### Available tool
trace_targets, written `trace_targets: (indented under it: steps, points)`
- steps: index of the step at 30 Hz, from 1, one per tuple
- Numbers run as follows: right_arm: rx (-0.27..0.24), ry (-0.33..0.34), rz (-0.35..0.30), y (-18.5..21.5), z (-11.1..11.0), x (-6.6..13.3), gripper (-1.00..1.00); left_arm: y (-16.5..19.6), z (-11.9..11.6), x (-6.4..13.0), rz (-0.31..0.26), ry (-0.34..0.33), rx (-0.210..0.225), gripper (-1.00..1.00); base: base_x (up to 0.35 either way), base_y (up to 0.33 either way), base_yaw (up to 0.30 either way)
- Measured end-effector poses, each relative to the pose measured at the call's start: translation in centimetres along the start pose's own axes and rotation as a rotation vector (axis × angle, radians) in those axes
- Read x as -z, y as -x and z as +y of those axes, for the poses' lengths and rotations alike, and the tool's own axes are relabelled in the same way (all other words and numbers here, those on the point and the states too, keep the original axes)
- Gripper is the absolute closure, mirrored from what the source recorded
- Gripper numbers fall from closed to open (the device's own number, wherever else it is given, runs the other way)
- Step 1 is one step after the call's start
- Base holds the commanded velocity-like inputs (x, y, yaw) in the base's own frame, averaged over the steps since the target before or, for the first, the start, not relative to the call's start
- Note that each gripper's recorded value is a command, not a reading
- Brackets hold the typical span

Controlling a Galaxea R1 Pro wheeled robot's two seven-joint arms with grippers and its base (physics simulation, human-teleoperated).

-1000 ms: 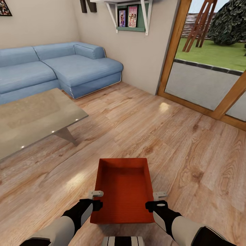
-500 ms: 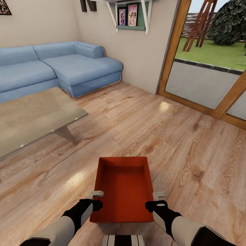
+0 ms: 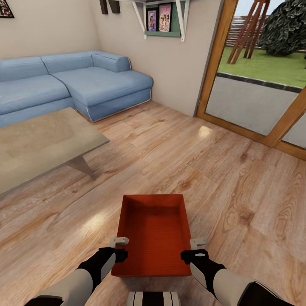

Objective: Move the two storage containers from the living room to the garage. In the garage, place one container on the floor and stack the other container on top of it (either order is fine).

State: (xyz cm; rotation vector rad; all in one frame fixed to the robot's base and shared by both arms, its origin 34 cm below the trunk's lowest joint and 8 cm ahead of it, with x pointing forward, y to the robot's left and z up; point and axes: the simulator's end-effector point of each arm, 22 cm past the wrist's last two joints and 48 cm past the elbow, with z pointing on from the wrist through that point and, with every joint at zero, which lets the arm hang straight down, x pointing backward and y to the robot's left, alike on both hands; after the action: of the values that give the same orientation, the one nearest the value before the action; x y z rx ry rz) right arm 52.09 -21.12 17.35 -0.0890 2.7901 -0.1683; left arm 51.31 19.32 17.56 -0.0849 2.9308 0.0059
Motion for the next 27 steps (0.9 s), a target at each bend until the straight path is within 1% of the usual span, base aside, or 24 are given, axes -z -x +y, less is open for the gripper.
trace_targets:
  steps: [17, 18, 19, 22, 24, 25, 27]
  points:
    - [-0.002, 0.0, 0.0, -0.01, 0.0, 0.0, -1.0, 0.01, 0.2, 0.0, 0.001, 0.005, 0.004, -1.0, 0.0, 0.0, 0.0]
    - [-0.002, 0.0, 0.001, -0.01, -0.01, 0.0, -1.0, -0.01, 0.21, -0.01, 0.002, 0.005, 0.005, 1.0, 0.0, 0.0, 0.0]
    - [-0.002, 0.0, 0.001, -0.01, -0.01, 0.0, 1.0, -0.02, 0.21, -0.01, 0.002, 0.005, 0.005, 1.0, 0.0, 0.0, 0.0]
    - [-0.003, -0.002, 0.002, -0.05, -0.05, 0.0, 1.0, -0.19, 0.15, -0.02, 0.006, 0.004, 0.006, 1.0, 0.0, 0.0, 0.0]
    - [-0.003, 0.005, 0.002, 0.0, 0.19, 0.02, 1.0, -0.19, -0.25, -0.01, 0.006, -0.01, 0.031, 1.0, 0.0, 0.0, 0.0]
    - [-0.004, 0.003, 0.002, -0.02, 0.12, 0.01, 1.0, -0.11, -0.07, -0.02, 0.004, -0.005, 0.023, 1.0, 0.0, 0.0, 0.0]
    - [-0.003, 0.004, 0.001, 0.02, 0.14, 0.01, 1.0, -0.04, -0.09, -0.01, 0.002, -0.006, 0.024, 1.0, 0.0, 0.0, 0.0]
